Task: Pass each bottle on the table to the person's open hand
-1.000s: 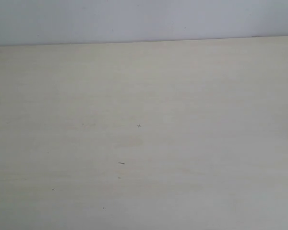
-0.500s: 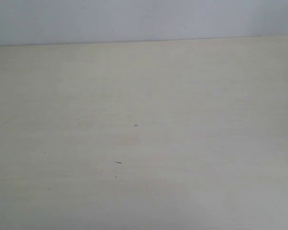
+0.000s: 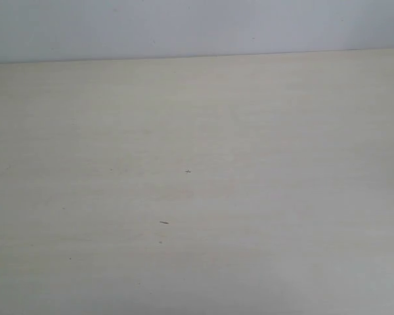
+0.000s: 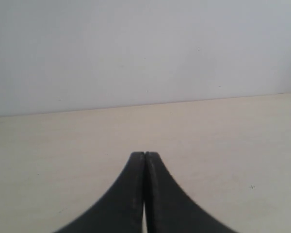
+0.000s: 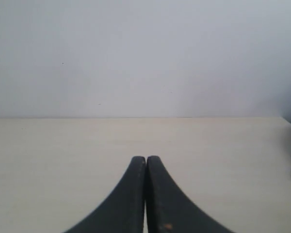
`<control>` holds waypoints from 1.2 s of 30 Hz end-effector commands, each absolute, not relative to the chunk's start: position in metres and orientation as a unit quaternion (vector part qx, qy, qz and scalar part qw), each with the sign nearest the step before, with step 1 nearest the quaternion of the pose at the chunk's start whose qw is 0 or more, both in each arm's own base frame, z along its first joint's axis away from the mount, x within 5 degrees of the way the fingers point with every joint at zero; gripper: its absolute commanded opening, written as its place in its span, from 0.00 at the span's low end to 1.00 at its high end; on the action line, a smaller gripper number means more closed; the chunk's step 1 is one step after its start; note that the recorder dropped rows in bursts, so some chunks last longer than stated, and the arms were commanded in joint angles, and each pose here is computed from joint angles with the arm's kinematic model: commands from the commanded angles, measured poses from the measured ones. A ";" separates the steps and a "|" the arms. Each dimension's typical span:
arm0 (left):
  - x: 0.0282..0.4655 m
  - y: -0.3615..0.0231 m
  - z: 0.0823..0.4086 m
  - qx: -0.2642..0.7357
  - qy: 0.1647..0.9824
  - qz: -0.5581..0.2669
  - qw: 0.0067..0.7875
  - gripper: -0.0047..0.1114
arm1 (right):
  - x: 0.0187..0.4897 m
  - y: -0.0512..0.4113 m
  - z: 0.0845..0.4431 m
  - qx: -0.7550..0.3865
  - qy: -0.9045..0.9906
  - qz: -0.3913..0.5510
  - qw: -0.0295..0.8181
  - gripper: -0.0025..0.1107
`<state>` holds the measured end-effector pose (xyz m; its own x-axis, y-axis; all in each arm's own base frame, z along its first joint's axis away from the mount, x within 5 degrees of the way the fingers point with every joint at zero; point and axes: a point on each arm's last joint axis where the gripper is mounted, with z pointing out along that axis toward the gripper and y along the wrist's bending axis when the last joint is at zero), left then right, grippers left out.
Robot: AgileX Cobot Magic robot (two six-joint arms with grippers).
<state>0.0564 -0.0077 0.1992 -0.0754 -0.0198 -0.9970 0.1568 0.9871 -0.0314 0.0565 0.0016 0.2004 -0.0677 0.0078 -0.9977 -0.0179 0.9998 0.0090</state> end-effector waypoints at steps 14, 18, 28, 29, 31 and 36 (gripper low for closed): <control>0.056 -0.008 0.200 0.043 0.727 -0.069 0.681 0.04 | 0.056 0.000 0.199 0.009 0.730 0.000 0.684 0.02; 0.056 -0.008 0.200 0.043 0.727 -0.069 0.681 0.04 | 0.056 0.000 0.199 0.007 0.730 -0.001 0.684 0.02; 0.056 -0.008 0.200 0.043 0.727 -0.069 0.681 0.04 | 0.056 0.000 0.199 0.008 0.730 -0.001 0.684 0.02; 0.056 -0.008 0.200 0.043 0.727 -0.069 0.681 0.04 | 0.056 0.000 0.199 0.009 0.730 0.000 0.684 0.02; 0.056 -0.008 0.200 0.043 0.727 -0.069 0.681 0.04 | 0.056 0.000 0.199 0.009 0.730 0.000 0.684 0.02; 0.056 -0.008 0.200 0.043 0.727 -0.069 0.681 0.04 | 0.056 0.000 0.199 0.009 0.730 0.000 0.684 0.02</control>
